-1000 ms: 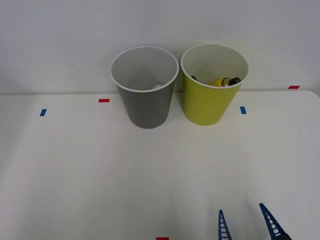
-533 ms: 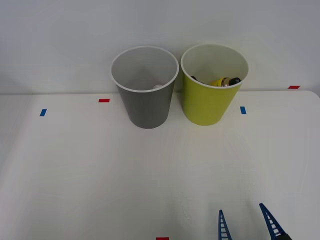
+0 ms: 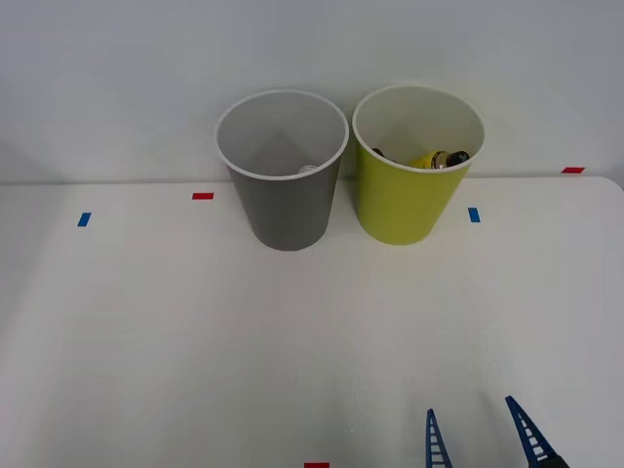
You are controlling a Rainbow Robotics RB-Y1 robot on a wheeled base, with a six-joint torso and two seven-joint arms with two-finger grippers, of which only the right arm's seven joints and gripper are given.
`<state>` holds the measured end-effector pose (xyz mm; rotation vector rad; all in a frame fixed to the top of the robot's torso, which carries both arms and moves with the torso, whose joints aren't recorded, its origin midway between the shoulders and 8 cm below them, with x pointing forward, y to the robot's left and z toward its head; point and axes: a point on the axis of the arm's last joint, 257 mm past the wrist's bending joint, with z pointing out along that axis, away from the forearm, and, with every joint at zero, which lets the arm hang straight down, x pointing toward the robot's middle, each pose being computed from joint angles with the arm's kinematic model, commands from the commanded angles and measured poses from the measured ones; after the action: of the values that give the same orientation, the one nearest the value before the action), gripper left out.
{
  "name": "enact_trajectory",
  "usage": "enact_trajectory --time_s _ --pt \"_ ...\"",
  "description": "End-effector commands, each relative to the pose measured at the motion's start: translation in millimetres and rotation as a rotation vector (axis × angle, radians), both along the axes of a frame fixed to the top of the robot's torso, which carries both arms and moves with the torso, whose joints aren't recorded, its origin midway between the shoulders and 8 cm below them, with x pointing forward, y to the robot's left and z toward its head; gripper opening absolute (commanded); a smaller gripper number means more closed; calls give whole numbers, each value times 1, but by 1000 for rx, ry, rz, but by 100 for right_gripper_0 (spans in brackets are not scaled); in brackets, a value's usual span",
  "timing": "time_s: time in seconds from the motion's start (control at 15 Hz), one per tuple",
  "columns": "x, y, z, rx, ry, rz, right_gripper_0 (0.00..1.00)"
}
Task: Put cans in the gray bin, plastic bottles in the light green bin
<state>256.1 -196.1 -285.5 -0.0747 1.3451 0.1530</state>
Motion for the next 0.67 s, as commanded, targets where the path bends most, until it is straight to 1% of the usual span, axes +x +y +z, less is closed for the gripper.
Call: enact_trajectory --time_s 0.07,0.67 --pt "0 0 0 0 0 0 100" --pt "0 0 0 0 0 0 100"
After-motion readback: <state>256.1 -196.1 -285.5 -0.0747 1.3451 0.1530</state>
